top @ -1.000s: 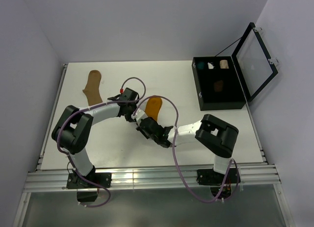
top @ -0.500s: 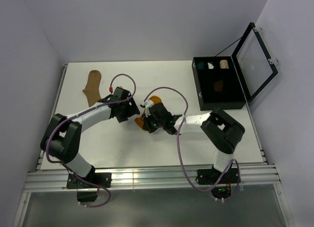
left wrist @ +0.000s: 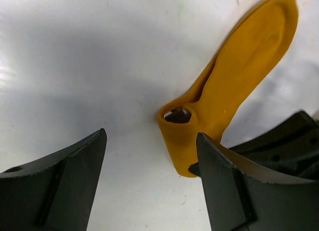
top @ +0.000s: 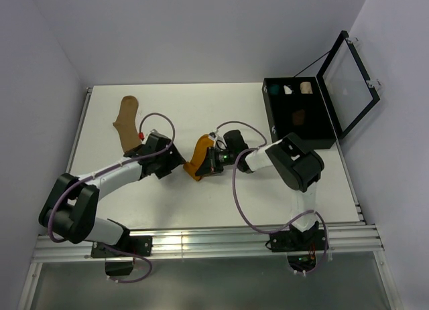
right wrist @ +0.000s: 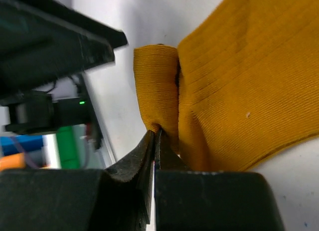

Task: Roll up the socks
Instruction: Roll the sock at the center of the board.

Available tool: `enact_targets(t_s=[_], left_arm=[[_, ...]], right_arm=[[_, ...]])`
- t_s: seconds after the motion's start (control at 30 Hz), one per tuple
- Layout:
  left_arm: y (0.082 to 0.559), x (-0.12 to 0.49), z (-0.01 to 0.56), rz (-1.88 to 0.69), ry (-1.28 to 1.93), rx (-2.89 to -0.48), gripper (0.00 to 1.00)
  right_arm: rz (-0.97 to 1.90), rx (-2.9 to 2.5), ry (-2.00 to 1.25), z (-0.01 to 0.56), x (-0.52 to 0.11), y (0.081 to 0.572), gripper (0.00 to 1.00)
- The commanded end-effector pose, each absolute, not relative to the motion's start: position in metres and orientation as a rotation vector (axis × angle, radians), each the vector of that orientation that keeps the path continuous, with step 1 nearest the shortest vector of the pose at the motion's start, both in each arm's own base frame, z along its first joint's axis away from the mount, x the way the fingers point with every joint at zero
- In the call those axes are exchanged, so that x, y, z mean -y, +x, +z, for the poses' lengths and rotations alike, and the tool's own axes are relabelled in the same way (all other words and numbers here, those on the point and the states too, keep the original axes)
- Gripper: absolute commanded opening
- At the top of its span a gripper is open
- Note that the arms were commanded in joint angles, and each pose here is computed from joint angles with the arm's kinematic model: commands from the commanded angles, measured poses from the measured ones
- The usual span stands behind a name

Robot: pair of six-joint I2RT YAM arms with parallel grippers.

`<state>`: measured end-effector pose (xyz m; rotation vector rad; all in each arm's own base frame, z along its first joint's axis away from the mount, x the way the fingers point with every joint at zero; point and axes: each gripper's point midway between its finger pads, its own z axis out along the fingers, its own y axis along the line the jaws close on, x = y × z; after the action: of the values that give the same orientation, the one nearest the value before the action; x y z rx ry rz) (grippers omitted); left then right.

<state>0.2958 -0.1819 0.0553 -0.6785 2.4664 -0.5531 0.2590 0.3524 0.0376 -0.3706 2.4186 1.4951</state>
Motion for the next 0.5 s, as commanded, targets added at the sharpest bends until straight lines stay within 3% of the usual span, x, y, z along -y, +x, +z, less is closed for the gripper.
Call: enact_targets(t_s=[0.0, 0.47], left_arm=[[0.297, 0.203, 0.073, -0.672, -0.646, -2.407, 0.77], [0.304, 0.217, 0.042, -0.59, -0.641, -2.489, 0.72]], right_arm=[[1.713, -2.397, -0.32, 0.053, -0.359, 0.254, 0.0], [1.731, -2.429, -0.208, 0.038, -0.353, 0.264, 0.0]])
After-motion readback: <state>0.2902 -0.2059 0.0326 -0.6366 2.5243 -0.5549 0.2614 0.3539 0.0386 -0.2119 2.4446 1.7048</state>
